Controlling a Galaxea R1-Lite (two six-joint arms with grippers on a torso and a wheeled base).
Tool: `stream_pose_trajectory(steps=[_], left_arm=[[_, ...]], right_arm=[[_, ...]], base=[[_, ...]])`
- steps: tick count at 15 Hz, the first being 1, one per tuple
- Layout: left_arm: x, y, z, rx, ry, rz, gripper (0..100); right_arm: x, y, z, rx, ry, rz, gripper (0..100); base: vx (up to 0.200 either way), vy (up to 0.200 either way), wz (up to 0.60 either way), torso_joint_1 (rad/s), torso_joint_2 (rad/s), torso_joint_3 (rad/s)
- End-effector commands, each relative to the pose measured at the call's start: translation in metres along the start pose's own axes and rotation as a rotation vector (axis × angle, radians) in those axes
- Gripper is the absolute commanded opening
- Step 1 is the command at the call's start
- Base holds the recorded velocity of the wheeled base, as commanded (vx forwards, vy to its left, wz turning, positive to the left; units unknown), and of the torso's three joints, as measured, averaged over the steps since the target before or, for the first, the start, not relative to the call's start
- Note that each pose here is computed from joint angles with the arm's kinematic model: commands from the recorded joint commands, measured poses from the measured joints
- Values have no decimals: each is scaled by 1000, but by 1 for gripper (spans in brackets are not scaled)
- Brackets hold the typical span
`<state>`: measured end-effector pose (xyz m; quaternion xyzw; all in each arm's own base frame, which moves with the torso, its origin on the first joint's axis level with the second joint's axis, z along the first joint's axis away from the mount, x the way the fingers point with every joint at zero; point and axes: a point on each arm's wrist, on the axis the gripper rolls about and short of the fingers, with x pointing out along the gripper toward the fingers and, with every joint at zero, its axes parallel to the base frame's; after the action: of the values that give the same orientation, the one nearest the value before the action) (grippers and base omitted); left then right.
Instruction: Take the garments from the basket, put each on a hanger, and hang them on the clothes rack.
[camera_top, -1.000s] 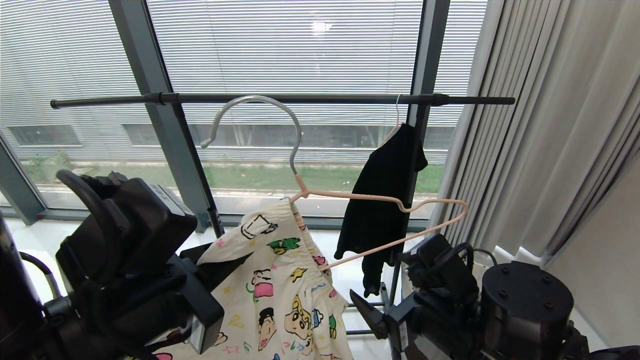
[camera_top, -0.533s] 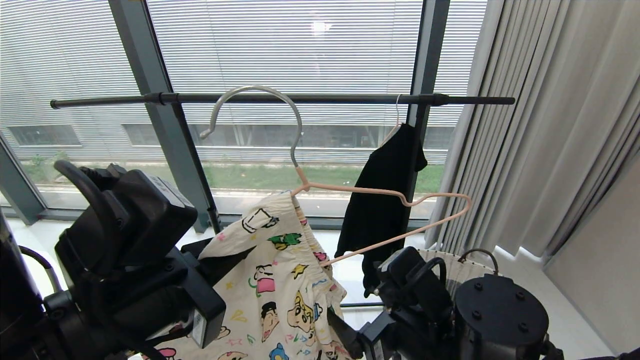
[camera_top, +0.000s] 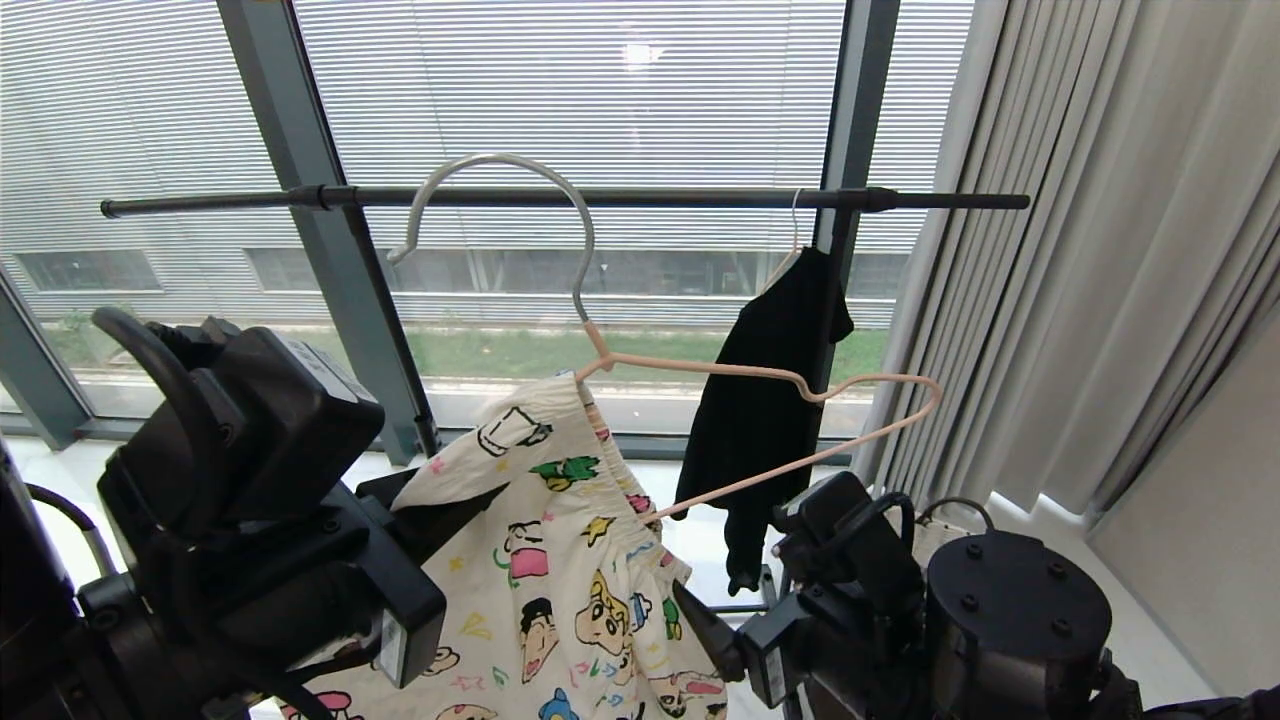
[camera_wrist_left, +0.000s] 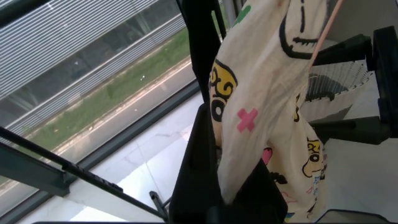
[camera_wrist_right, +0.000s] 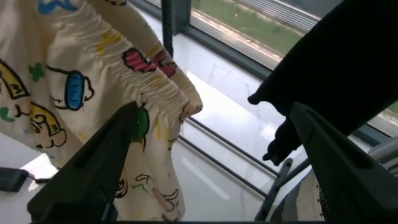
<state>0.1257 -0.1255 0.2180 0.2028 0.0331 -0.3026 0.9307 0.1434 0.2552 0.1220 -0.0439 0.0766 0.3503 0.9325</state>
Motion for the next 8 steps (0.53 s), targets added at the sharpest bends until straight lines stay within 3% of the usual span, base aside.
stream_pose_trajectory(steps=[1,8], left_arm=[[0,0,0,0,-1,1,0],[-2,-7,5,7,-24,-42,0]], right_arm=[[-2,-8,2,6,-5,-25,100],[6,-10,12,19,-42,-39,100]], base=[[0,0,0,0,0,0],[0,0,0,0,0,0]])
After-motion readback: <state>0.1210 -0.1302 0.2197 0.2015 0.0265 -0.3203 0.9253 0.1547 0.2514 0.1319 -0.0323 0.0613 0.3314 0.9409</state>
